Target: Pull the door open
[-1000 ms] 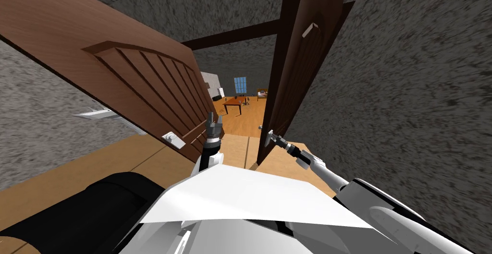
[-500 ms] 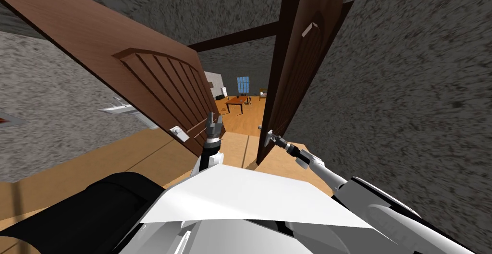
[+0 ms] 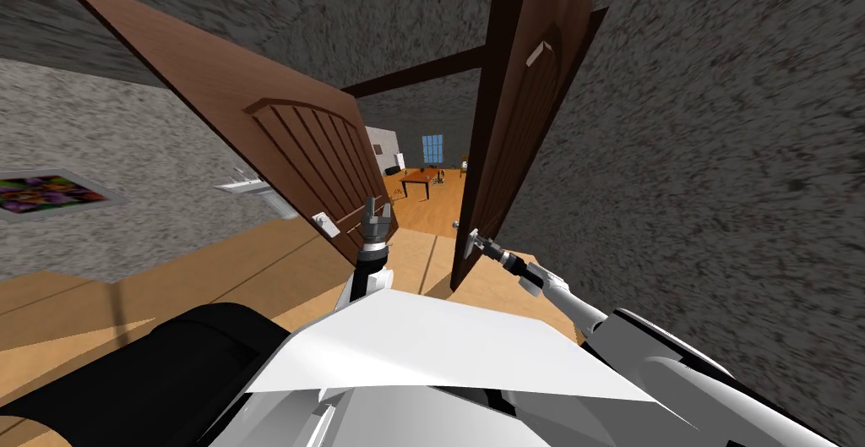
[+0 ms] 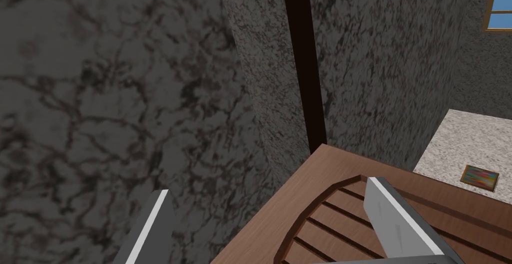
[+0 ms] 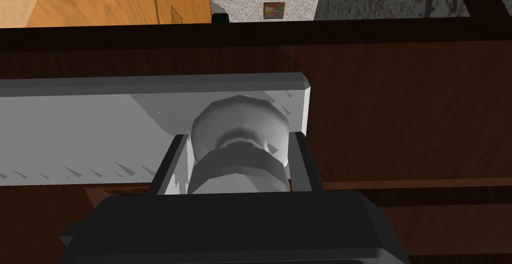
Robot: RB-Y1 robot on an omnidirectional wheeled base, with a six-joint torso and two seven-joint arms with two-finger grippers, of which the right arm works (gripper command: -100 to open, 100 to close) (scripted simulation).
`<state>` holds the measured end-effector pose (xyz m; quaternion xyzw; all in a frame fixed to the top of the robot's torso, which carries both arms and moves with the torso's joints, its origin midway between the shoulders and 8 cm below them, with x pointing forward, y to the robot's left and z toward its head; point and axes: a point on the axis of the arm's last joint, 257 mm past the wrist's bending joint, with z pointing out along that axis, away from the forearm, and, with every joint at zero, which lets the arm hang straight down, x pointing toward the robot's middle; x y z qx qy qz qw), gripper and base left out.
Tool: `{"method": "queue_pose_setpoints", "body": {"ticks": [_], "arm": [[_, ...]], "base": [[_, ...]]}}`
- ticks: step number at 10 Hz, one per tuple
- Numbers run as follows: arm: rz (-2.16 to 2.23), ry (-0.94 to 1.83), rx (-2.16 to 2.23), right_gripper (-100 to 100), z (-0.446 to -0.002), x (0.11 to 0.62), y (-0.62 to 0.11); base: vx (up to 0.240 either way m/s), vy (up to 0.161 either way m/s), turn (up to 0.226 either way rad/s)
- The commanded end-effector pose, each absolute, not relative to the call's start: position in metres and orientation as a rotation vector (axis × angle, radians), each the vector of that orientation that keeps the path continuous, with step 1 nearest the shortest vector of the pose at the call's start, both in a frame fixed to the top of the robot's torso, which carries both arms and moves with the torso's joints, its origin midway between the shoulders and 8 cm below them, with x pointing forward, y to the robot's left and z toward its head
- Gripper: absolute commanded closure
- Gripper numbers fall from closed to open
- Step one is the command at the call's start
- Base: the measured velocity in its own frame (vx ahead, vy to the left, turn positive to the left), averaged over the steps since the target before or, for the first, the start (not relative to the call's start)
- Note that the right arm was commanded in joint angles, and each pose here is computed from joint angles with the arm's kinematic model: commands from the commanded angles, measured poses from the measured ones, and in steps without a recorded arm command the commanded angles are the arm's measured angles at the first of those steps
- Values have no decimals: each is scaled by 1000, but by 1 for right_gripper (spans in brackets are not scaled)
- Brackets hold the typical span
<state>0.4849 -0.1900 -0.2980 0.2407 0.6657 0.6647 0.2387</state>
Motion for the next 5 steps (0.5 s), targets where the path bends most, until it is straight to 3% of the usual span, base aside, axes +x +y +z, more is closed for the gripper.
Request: {"method": "queue_pose_setpoints", "body": {"ticks": [1, 5], "arm": [[1825, 1826, 653, 100, -297, 485, -189], [1834, 1835, 640, 100, -296, 484, -185]], "base": [[-86, -191, 112], [-83, -173, 100]]}}
